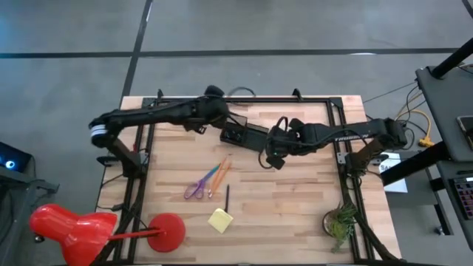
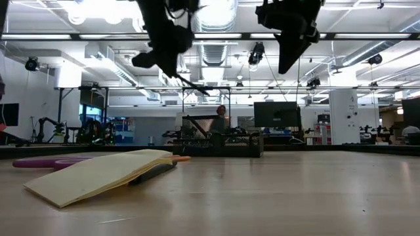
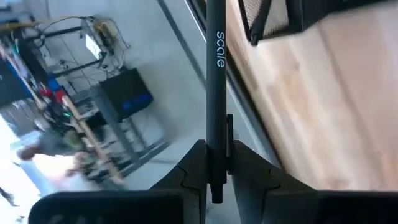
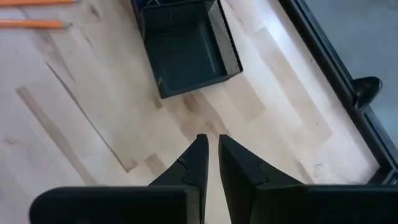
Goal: Pick and place office supplies into organizer
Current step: Put the top black pen into the black desk organizer, then put the right orange pencil into the black desk organizer
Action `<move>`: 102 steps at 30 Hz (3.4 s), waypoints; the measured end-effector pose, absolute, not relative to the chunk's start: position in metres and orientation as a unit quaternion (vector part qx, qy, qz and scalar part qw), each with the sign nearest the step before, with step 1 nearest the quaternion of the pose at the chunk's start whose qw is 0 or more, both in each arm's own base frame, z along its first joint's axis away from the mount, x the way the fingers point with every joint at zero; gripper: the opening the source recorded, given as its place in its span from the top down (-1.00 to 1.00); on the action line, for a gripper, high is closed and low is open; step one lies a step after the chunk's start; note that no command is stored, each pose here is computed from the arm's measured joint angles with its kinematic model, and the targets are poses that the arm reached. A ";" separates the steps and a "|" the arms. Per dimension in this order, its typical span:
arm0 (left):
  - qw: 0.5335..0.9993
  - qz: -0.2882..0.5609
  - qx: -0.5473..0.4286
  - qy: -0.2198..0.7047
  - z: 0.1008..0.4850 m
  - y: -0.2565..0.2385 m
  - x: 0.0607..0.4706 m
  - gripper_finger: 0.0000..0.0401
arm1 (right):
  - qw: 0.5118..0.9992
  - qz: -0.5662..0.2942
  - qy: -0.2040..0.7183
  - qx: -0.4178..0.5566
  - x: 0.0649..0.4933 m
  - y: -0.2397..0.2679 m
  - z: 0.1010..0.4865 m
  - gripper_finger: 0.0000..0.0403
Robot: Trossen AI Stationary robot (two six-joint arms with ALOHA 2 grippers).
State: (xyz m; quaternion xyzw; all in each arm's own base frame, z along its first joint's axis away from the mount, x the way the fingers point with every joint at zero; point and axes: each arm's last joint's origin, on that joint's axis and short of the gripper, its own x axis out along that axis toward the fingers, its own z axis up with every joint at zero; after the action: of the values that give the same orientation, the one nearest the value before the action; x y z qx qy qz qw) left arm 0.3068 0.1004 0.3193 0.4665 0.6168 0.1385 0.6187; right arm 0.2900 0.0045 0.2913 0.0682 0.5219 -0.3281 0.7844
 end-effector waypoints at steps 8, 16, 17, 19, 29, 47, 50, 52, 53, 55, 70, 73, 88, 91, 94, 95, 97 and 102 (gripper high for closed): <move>0.549 0.078 0.514 0.655 0.302 0.111 0.338 0.84 | 0.789 -0.344 0.506 0.061 0.289 0.013 0.292 0.86; 0.538 0.038 0.507 0.672 0.274 0.118 0.349 0.84 | 0.789 -0.342 0.508 0.057 0.289 0.013 0.291 0.86; 0.536 0.034 0.507 0.674 0.270 0.118 0.350 0.84 | 0.789 -0.341 0.508 0.057 0.289 0.013 0.291 0.86; 0.539 0.036 0.508 0.671 0.265 0.120 0.355 0.84 | 0.789 -0.341 0.508 0.056 0.289 0.013 0.291 0.86; 0.539 0.041 0.528 0.656 0.264 0.117 0.363 0.42 | 0.790 -0.332 0.514 0.042 0.289 0.013 0.292 0.86; 0.810 0.045 -0.016 0.584 0.296 0.040 0.297 0.30 | 0.802 -0.313 0.506 0.051 0.295 0.013 0.286 0.86; 0.796 0.051 -0.024 0.603 0.279 0.022 0.279 0.30 | 0.827 -0.240 0.503 0.074 0.305 0.016 0.279 0.86; 0.781 0.057 -0.038 0.621 0.263 0.013 0.266 0.30 | 0.843 -0.180 0.497 0.098 0.314 0.018 0.273 0.86; 0.774 0.063 -0.048 0.628 0.256 0.009 0.260 0.30 | 0.847 -0.156 0.498 0.103 0.319 0.019 0.269 0.86; 0.776 0.073 -0.067 0.623 0.245 0.000 0.249 0.30 | 0.853 -0.128 0.496 0.096 0.328 0.020 0.262 0.86; 0.813 0.112 -0.236 0.521 0.216 -0.030 0.219 0.67 | 0.827 0.118 0.528 -0.152 0.412 0.031 0.200 0.86; 0.818 0.119 -0.223 0.516 0.217 -0.034 0.216 0.71 | 0.833 0.114 0.518 -0.154 0.438 0.029 0.196 0.85; 0.802 0.148 -0.203 0.541 0.217 -0.048 0.197 0.72 | 0.764 0.188 0.564 -0.250 0.482 0.010 0.168 0.25; 0.794 0.162 -0.201 0.550 0.216 -0.050 0.193 0.72 | 0.761 0.175 0.571 -0.251 0.484 0.002 0.163 0.24; 0.793 0.160 -0.193 0.555 0.216 -0.053 0.190 0.72 | 0.764 0.157 0.580 -0.234 0.483 -0.010 0.163 0.31; 0.794 0.158 -0.193 0.555 0.216 -0.054 0.190 0.72 | 0.765 0.153 0.581 -0.232 0.483 -0.013 0.163 0.34; 0.793 0.159 -0.195 0.554 0.216 -0.056 0.190 0.72 | 0.766 0.151 0.581 -0.230 0.483 -0.016 0.163 0.42; 0.794 0.170 -0.201 0.549 0.216 -0.057 0.189 0.72 | 0.767 0.151 0.581 -0.225 0.483 -0.022 0.163 0.64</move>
State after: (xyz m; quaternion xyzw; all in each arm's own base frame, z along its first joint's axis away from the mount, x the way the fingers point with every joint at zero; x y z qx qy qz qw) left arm 0.1894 -0.0571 0.2160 -0.2009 0.5485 0.1704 0.7935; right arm 0.4825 -0.0219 0.1630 -0.2250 0.5814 0.1505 0.7673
